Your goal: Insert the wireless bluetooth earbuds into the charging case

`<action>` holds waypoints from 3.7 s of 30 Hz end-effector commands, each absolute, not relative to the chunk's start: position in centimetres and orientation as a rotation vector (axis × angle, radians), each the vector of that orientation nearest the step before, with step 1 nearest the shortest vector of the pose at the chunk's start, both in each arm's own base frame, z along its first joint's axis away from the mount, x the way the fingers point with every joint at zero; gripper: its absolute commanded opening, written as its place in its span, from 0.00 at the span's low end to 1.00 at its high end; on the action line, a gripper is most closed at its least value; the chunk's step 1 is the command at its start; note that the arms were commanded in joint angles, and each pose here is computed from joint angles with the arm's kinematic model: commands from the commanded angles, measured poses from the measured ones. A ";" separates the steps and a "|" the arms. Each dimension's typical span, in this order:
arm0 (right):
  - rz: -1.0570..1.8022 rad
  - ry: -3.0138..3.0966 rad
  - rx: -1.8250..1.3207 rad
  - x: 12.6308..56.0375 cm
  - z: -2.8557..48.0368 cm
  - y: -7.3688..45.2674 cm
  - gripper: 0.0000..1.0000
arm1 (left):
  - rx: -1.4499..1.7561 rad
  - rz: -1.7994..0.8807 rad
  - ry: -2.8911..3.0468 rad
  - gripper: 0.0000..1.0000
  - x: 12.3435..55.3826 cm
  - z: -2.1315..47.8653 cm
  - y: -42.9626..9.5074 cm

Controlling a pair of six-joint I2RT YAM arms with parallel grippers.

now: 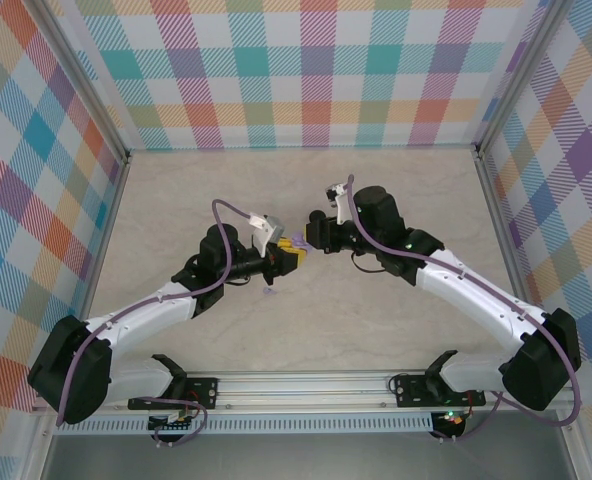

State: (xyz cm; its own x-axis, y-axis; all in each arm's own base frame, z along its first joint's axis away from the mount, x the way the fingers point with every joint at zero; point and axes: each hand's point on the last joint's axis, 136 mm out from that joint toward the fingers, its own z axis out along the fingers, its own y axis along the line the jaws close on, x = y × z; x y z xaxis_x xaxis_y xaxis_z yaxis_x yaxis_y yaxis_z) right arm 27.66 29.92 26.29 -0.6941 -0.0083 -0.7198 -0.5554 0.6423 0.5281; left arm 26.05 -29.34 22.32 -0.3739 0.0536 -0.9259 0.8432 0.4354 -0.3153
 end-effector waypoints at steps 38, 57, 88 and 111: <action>1.016 2.144 -0.486 27.9 26.3 31.4 0.25 | 0.710 -1.136 1.705 0.00 26.3 24.9 -30.3; 1.046 2.169 -0.506 27.3 25.8 31.7 0.25 | 0.641 -1.094 1.732 0.00 27.2 24.6 -29.7; 1.061 2.179 -0.584 26.4 26.6 32.2 0.38 | 0.716 -1.052 1.695 0.00 26.3 24.7 -29.3; 1.065 2.144 -0.618 25.5 28.1 32.0 0.46 | 0.786 -1.007 1.640 0.00 25.4 25.0 -28.9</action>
State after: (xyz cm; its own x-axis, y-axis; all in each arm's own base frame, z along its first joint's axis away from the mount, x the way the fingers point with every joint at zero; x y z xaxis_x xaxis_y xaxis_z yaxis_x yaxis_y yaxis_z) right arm 26.25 31.96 26.21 -0.7067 -0.1168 -0.6978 -0.6159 0.5869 0.5255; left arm 26.24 -28.78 23.93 -0.3349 0.0223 -0.9420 0.8361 0.4680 -0.2862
